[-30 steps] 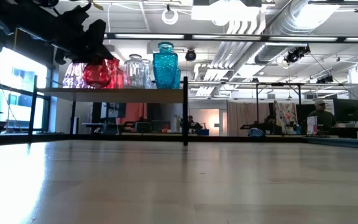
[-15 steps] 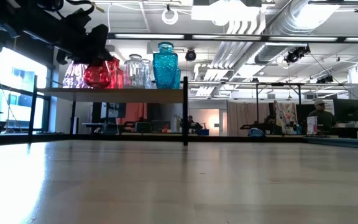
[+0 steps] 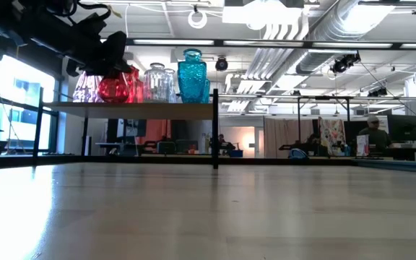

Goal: Sort vases onto shelf
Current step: Put the red vase on the shelf aligned with the other red vases

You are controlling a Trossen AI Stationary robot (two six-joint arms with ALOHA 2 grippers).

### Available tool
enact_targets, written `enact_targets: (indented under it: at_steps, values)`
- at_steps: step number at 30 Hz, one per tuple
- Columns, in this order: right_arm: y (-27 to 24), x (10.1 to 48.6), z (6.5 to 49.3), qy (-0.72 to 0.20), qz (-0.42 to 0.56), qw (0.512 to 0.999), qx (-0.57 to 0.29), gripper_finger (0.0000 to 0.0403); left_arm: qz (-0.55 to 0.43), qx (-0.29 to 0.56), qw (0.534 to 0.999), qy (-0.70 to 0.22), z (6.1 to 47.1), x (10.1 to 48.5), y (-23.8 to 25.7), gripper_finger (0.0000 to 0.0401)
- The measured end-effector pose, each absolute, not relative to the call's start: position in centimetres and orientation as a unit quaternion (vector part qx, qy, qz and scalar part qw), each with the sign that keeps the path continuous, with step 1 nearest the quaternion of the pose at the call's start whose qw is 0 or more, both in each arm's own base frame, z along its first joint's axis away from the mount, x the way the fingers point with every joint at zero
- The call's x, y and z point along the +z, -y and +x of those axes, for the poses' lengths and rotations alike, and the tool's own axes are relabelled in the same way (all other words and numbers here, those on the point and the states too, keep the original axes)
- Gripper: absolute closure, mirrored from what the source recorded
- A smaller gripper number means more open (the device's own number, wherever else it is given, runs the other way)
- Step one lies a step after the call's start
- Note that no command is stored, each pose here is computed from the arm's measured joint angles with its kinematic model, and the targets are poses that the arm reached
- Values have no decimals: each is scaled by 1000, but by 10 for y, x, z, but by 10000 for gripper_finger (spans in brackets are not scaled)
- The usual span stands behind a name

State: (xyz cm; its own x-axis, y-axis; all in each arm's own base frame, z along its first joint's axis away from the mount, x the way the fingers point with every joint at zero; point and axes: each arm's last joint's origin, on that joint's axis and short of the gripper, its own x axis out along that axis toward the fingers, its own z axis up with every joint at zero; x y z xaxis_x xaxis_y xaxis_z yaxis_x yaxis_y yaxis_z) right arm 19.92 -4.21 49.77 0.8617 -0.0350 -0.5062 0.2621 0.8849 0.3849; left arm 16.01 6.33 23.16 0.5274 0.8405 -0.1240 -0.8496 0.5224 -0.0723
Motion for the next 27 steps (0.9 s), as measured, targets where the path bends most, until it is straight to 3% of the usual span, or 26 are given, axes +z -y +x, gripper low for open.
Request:
enact_targets:
  at_steps: [27]
  values:
    - [42, 498, 199, -251, 226, 938, -81, 284, -47, 478, 876, -42, 165, 230, -67, 251]
